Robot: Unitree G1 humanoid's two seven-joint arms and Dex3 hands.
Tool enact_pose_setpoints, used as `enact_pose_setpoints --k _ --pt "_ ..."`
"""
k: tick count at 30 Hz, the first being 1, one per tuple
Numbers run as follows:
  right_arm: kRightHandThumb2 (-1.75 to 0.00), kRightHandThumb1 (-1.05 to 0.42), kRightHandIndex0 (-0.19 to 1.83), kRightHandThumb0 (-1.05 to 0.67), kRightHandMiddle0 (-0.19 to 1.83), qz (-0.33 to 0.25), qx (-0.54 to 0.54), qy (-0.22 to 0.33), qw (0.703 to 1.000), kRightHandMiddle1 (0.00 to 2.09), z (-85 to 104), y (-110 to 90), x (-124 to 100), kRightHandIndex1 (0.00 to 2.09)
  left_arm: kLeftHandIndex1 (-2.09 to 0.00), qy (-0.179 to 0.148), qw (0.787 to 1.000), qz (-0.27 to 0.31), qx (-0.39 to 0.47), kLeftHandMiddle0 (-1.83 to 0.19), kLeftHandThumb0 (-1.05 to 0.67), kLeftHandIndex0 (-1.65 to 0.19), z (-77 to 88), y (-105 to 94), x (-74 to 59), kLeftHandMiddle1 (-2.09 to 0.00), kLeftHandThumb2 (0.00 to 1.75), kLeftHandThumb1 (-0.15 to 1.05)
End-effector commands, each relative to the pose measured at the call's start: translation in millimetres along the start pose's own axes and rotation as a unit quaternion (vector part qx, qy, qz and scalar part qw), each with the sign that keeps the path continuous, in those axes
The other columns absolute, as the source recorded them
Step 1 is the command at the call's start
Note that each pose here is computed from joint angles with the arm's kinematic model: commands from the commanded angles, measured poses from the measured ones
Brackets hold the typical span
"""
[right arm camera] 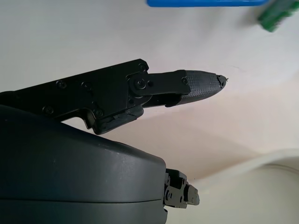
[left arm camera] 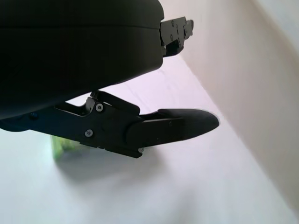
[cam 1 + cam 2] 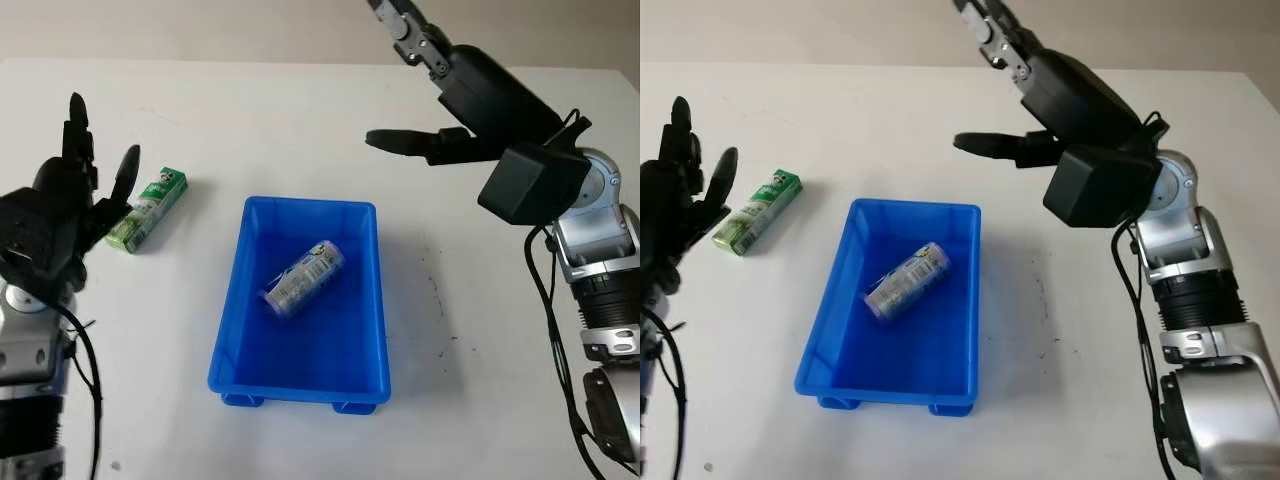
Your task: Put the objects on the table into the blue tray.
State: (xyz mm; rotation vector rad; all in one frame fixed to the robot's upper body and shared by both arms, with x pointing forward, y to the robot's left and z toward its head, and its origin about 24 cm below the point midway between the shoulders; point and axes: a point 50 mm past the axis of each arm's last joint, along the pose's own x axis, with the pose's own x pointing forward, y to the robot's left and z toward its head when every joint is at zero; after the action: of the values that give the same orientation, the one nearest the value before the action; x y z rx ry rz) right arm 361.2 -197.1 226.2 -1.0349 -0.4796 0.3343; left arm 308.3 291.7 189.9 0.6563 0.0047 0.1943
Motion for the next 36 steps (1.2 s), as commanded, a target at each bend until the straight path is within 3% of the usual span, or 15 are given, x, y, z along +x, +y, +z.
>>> enact_pose_setpoints --k 1,7,9,13,17,19,24,26,29,30,31,32,33,35,36 --pt "-0.24 -1.05 -0.14 -0.64 -0.12 0.001 -0.007 0.019 1.0 0.05 -7.9 -0.2 -3.2 0.05 -0.05 0.004 1.0 0.0 0.029 0.13 -0.67 0.14 14.0 6.0 5.7 -0.07 0.44 1.05" --pt "-0.14 -1.05 -0.16 -0.66 -0.14 0.02 -0.009 0.033 0.999 0.05 -11.6 6.0 -4.5 0.04 -0.06 0.115 0.983 0.013 0.143 -0.03 -0.83 0.11 14.2 -13.3 34.4 -0.14 0.36 1.05" --pt "-0.13 -1.05 -0.16 -0.66 -0.14 0.019 -0.01 0.03 0.999 0.05 -10.7 6.7 -5.3 0.05 -0.06 0.126 0.976 0.006 0.178 0.11 -0.86 0.08 11.1 -19.3 41.7 -0.85 0.37 1.05" --pt "-0.09 -1.04 -0.17 -0.64 -0.15 0.015 -0.006 0.027 1.0 0.05 -10.3 6.4 -7.1 0.04 -0.19 0.126 0.974 -0.022 0.185 0.19 -0.89 -0.12 7.4 -28.7 54.2 -1.21 0.36 1.05" --pt "-0.06 -1.03 -0.18 -0.61 -0.15 0.012 -0.009 0.029 0.999 0.05 -12.0 5.8 -7.8 0.05 -1.55 0.121 0.966 -0.048 0.223 0.19 -0.94 0.13 10.7 -37.6 64.8 -1.83 0.41 1.05" --pt "-0.06 -1.03 -0.18 -0.61 -0.15 0.011 -0.011 0.031 0.999 0.05 -12.0 5.5 -7.6 0.05 -1.82 0.116 0.958 -0.065 0.252 0.19 -0.97 0.17 13.9 -40.6 68.9 -2.0 0.46 1.05" --pt "-0.06 -1.03 -0.17 -0.61 -0.15 0.011 -0.029 0.039 0.999 0.05 -7.7 2.3 -6.0 0.05 -1.42 0.129 0.934 -0.104 0.318 0.19 -0.98 0.18 18.0 -42.6 75.0 -1.56 0.5 1.05" --pt "-0.05 -1.03 -0.17 -0.61 -0.15 0.009 -0.03 0.038 0.999 0.05 -6.6 1.5 -5.8 0.05 -0.65 0.143 0.92 -0.118 0.346 -0.04 -0.97 0.03 17.3 -42.3 76.2 -0.47 0.47 1.05" --pt "-0.05 -1.02 -0.17 -0.58 -0.15 0.007 -0.024 0.04 0.999 0.05 -4.7 -0.1 -6.2 0.05 -0.16 0.167 0.905 -0.137 0.367 0.03 -0.99 0.04 13.9 -42.1 77.6 -0.07 0.41 1.05" --pt "-0.05 -1.02 -0.17 -0.58 -0.15 0.007 -0.021 0.04 0.999 0.05 -4.2 -0.5 -6.5 0.05 -0.11 0.172 0.901 -0.141 0.372 0.06 -1.0 0.08 12.8 -42.3 77.7 -0.04 0.39 1.05" --pt "-0.05 -1.02 -0.18 -0.57 -0.15 0.006 -0.021 0.041 0.999 0.05 -3.8 -1.0 -6.6 0.05 -0.1 0.175 0.896 -0.145 0.381 0.04 -1.02 0.04 12.1 -42.7 77.5 -0.38 0.36 1.05" --pt "-0.05 -1.02 -0.18 -0.58 -0.16 0.005 -0.024 0.041 0.999 0.05 -3.6 -1.3 -6.7 0.05 -0.48 0.177 0.893 -0.15 0.387 0.11 -1.03 -0.04 11.7 -43.3 77.1 -1.21 0.34 1.05" --pt "-0.05 -1.02 -0.18 -0.58 -0.16 0.005 -0.026 0.041 0.999 0.05 -3.6 -1.6 -6.8 0.05 -1.26 0.181 0.887 -0.155 0.395 0.1 -1.04 0.09 11.7 -44.2 76.7 -1.73 0.3 1.05" --pt "-0.05 -1.02 -0.18 -0.58 -0.16 0.005 -0.024 0.04 0.999 0.05 -3.7 -2.4 -6.7 0.05 -1.62 0.185 0.857 -0.184 0.445 0.17 -1.04 0.17 13.2 -47.7 76.1 -1.9 0.3 1.05" --pt "-0.06 -1.03 -0.19 -0.59 -0.17 0.005 -0.022 0.039 0.999 0.05 -3.8 -2.7 -6.7 0.05 -1.36 0.189 0.842 -0.197 0.465 0.17 -1.01 0.18 13.8 -49.0 76.0 -1.43 0.33 1.05"
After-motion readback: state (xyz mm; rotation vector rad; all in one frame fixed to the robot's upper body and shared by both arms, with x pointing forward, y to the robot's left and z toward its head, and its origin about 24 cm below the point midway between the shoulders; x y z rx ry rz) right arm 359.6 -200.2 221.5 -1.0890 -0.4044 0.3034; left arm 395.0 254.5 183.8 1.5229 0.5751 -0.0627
